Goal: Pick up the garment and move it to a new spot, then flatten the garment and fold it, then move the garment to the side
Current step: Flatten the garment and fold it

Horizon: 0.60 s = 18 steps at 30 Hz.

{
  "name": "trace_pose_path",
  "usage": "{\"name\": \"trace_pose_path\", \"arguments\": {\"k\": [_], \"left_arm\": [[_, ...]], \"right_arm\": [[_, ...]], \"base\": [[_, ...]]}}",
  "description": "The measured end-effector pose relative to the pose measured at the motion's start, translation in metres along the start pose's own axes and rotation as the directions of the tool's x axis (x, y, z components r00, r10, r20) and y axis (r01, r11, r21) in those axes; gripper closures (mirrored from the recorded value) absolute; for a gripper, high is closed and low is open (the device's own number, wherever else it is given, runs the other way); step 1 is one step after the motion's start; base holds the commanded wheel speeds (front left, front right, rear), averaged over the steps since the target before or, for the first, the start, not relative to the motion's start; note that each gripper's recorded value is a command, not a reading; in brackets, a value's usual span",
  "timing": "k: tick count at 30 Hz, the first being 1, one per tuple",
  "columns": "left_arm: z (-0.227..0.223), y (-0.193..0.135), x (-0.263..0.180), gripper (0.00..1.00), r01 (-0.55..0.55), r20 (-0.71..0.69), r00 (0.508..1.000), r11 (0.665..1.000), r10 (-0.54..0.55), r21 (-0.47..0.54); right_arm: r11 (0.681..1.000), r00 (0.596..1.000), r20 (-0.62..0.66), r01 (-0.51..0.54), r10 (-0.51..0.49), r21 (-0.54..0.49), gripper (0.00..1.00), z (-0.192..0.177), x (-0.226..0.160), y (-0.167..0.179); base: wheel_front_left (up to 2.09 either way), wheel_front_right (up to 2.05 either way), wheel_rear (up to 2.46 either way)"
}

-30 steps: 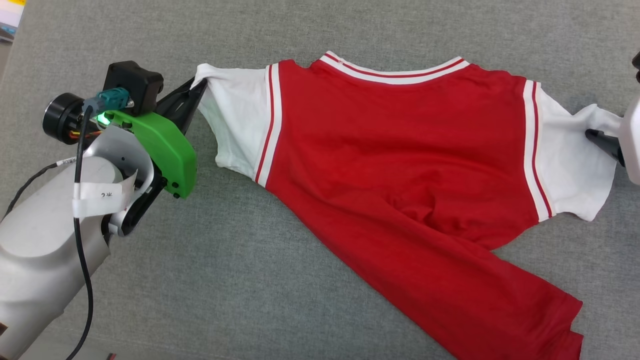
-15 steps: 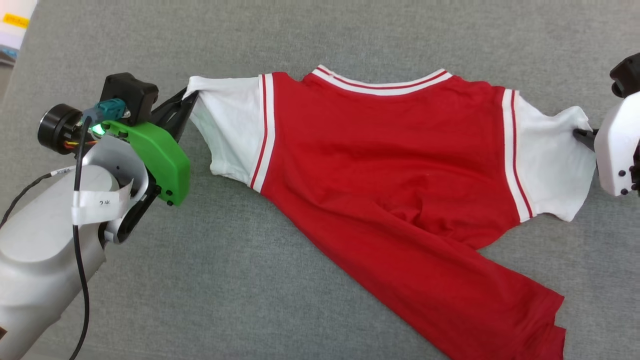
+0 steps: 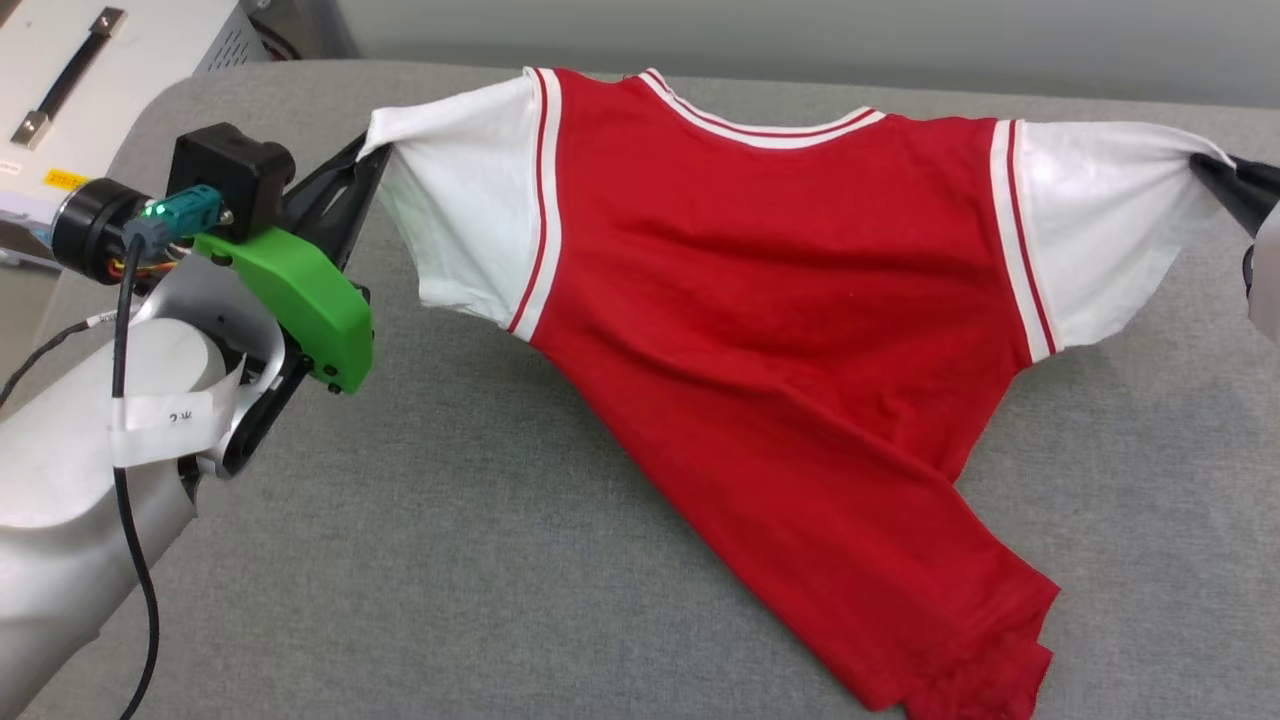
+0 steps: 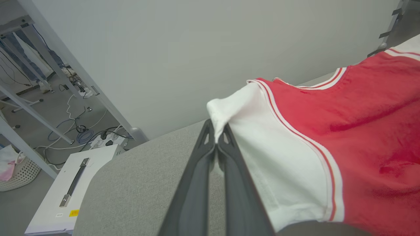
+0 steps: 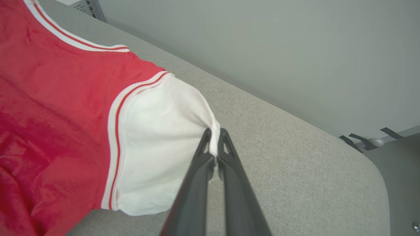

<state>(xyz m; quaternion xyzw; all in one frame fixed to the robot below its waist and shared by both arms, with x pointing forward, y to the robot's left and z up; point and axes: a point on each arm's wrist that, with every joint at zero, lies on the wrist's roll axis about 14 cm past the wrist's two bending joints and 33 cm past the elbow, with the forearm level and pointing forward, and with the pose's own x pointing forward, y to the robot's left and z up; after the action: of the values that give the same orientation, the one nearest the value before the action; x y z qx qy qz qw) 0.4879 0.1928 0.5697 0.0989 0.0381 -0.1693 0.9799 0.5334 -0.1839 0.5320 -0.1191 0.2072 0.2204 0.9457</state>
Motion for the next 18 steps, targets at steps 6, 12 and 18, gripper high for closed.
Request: {"name": "trace_pose_path", "arguments": {"k": [6,12,18], "left_arm": [[0.072,-0.007,-0.008,1.00,0.015,0.174,0.984,0.998,-0.026,0.066],[0.137,-0.017,-0.017,1.00,0.026,0.312,0.948,0.991,-0.066,0.131],[0.195,-0.030,-0.025,1.00,0.028,0.427,0.897,0.980,-0.112,0.199]], "right_arm": [[0.997,0.979,0.194,0.071,-0.063,-0.033,1.00,0.057,-0.038,-0.013],[0.985,0.918,0.379,0.158,-0.121,-0.069,1.00,0.118,-0.083,-0.025],[0.971,0.853,0.497,0.225,-0.158,-0.077,1.00,0.159,-0.123,-0.031]], "base": [[0.00,0.00,0.00],[0.00,0.00,0.00],[0.00,0.00,0.00]]}}
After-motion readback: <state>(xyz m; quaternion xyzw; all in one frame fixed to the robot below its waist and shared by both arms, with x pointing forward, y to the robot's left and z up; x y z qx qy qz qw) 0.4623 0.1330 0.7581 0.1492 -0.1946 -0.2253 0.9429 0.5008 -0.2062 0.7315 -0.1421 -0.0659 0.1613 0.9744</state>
